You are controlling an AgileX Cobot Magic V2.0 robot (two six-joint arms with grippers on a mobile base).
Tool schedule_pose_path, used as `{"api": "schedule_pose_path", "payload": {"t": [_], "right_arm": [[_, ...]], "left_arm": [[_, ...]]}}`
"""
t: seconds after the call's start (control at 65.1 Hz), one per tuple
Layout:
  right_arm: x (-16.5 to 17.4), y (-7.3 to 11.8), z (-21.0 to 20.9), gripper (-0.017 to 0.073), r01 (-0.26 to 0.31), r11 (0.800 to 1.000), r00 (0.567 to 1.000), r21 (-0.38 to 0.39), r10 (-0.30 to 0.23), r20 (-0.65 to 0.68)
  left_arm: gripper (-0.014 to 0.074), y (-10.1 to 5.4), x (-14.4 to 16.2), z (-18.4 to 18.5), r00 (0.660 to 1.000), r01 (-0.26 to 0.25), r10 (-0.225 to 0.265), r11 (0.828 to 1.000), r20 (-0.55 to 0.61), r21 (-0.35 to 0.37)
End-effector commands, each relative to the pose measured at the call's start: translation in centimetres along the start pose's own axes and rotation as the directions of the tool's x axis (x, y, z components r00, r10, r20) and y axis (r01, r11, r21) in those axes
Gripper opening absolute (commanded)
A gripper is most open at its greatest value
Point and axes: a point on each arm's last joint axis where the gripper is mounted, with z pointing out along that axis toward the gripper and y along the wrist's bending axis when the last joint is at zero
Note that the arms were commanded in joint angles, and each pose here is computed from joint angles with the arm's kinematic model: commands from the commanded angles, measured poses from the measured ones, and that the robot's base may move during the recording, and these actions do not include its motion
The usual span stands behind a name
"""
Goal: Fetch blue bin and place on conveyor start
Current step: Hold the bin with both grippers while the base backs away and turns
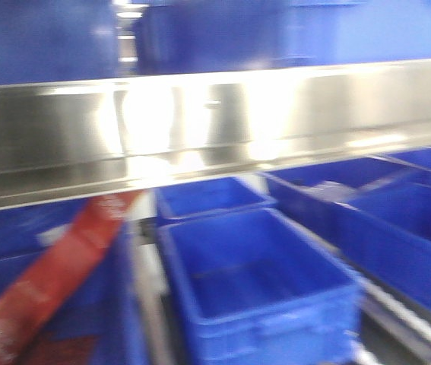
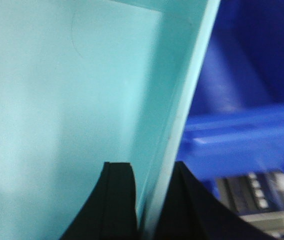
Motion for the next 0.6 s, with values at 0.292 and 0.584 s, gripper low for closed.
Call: {"api": "schedule_pose_path", "payload": {"t": [0.292,0.584], "right_arm": [[-0.34,-0.6,-0.93,-0.0153,0.046,0.998,0.999,0.044,-0.047,0.026],[-0.34,-0.6,-0.93,-0.0153,0.046,0.998,0.999,0.044,-0.047,0.026]], "left_arm": [[-0.0111,0.13,-1.17,-0.78,0.994,-0.006,0.006,1.0,0.105,-0.007],[-0.0111,0.13,-1.17,-0.78,0.994,-0.006,0.006,1.0,0.105,-0.007]]}}
